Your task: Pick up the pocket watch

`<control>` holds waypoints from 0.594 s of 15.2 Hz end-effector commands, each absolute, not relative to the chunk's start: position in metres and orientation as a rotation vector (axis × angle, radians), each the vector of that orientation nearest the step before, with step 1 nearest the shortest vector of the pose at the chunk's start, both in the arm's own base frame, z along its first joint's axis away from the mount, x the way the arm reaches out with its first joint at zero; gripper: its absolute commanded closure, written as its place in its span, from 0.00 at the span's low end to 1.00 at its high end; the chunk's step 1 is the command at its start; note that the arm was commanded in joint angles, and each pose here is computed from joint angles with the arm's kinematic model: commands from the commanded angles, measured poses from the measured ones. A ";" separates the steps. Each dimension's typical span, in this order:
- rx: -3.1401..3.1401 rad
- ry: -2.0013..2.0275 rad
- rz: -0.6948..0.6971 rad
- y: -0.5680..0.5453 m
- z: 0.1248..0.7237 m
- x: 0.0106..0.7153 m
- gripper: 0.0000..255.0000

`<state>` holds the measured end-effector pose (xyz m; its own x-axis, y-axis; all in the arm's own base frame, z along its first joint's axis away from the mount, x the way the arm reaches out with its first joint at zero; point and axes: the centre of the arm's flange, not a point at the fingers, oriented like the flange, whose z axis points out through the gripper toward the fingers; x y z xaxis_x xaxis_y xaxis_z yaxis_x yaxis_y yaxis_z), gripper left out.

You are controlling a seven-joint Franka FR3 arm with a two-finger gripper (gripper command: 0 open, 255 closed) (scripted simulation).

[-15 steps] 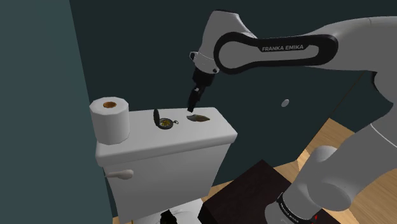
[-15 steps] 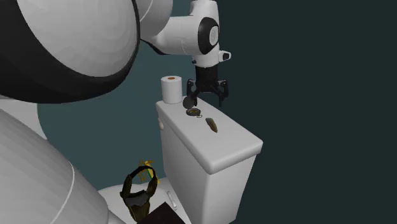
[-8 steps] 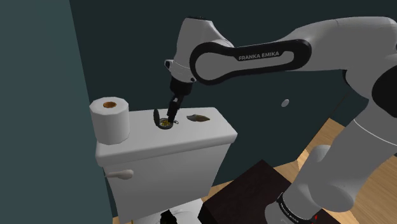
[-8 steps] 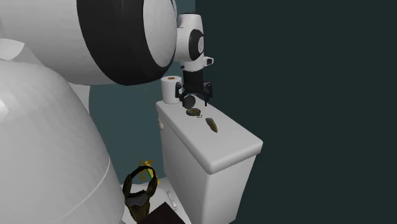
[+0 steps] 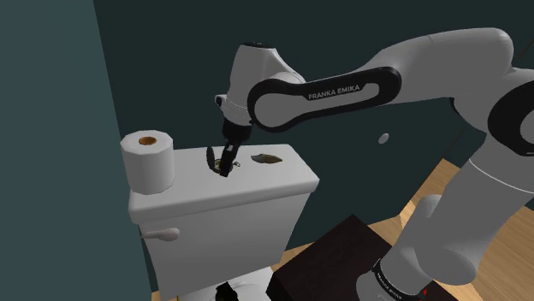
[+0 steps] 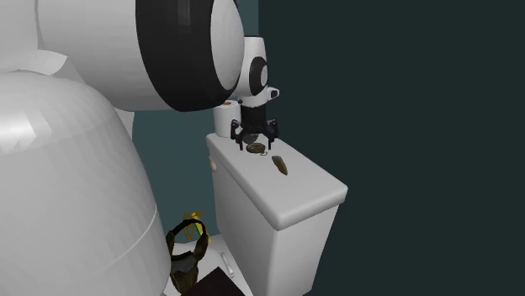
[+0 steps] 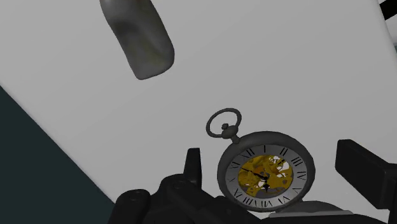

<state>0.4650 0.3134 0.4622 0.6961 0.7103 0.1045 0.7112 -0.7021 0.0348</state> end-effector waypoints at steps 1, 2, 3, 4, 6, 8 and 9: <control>-2.885 -1.209 -0.173 0.313 0.458 0.465 0.00; -2.885 -1.209 -0.173 0.313 0.458 0.465 0.00; -2.885 -1.209 -0.173 0.313 0.458 0.465 1.00; -2.885 -1.209 -0.173 0.313 0.458 0.465 1.00; -2.885 -1.209 -0.173 0.313 0.458 0.465 1.00; -2.885 -1.209 -0.173 0.313 0.458 0.465 1.00; -2.885 -1.209 -0.173 0.313 0.458 0.465 1.00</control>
<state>0.4646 0.3127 0.4589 0.6960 0.7102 0.1056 0.7112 -0.7021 0.0353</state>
